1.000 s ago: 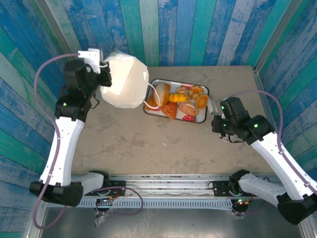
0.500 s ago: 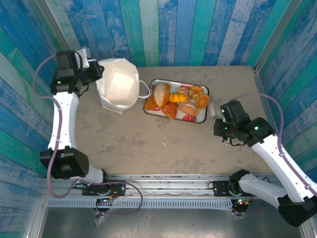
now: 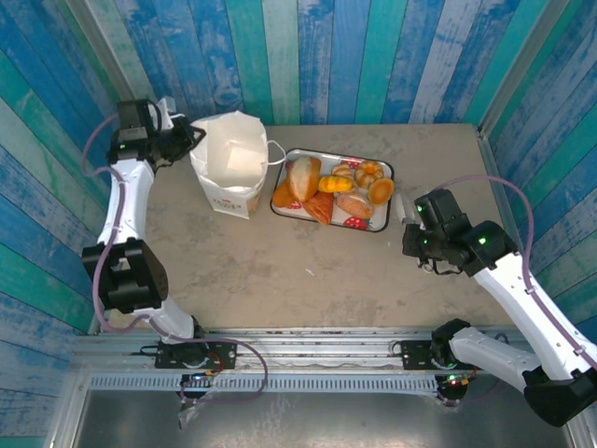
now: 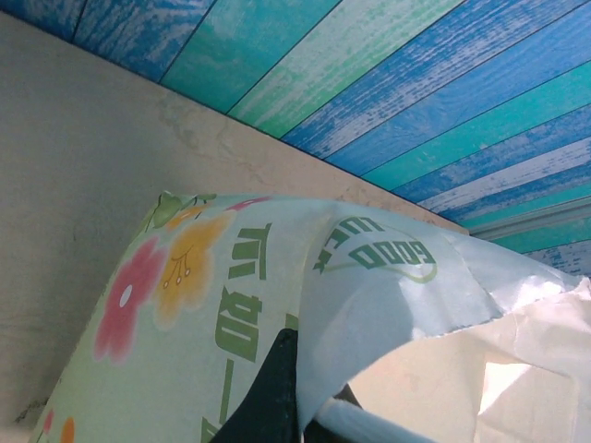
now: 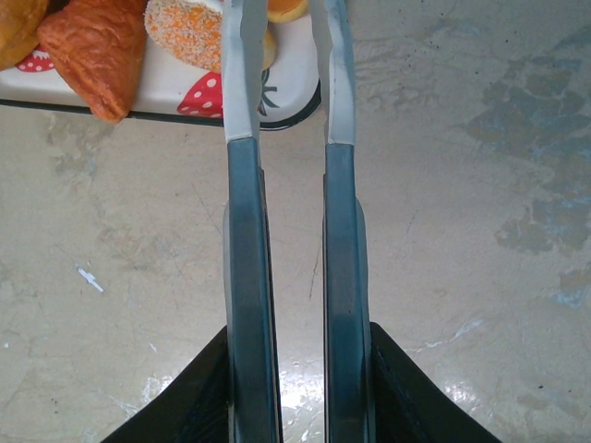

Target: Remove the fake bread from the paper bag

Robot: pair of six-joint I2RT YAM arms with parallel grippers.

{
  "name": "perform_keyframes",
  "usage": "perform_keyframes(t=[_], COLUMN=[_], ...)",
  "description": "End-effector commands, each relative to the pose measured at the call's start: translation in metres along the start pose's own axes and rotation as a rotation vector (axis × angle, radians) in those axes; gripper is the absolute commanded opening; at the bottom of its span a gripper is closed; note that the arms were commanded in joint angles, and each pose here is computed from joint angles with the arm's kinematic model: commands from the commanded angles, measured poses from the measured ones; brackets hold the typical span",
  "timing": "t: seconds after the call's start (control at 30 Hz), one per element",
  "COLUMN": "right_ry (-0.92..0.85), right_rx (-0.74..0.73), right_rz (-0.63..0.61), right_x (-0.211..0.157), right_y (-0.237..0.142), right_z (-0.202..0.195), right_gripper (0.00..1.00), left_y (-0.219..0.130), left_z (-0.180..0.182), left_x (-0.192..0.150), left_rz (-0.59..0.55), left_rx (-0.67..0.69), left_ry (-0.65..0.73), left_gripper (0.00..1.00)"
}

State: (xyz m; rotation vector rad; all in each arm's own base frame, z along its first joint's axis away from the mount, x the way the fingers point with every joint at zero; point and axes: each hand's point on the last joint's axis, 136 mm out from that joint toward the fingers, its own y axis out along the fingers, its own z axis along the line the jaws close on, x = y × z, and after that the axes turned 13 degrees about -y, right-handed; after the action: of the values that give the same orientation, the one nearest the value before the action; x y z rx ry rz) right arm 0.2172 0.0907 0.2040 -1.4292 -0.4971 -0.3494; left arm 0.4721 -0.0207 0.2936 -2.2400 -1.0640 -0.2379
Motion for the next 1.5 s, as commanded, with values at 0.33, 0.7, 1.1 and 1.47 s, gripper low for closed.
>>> perform_keyframes(t=[0.33,0.7,1.1,1.47], right_ry=[0.012,0.004,-0.020,-0.026], right_rx=[-0.089,-0.103,-0.161,-0.177], right_rz=[0.007,0.109,0.201,0.225], right_x=[-0.006,-0.022,-0.048,-0.058], right_y=[0.029,0.058,0.087,0.107], right_z=[-0.014,-0.012,-0.021,-0.023], right_gripper=[0.39,0.39,0.39,0.39], left_y=[0.036,0.046,0.018,-0.030], left_z=[0.016,0.029,0.001,-0.006], left_x=[0.024,0.027,0.034,0.020], left_rz=[-0.002,-0.002,-0.044,-0.124], left_rx=[-0.011,0.025,-0.008,0.062], left_ry=[-0.084,-0.105,-0.047,-0.006], left_gripper=[0.12,0.27,0.95,0.94])
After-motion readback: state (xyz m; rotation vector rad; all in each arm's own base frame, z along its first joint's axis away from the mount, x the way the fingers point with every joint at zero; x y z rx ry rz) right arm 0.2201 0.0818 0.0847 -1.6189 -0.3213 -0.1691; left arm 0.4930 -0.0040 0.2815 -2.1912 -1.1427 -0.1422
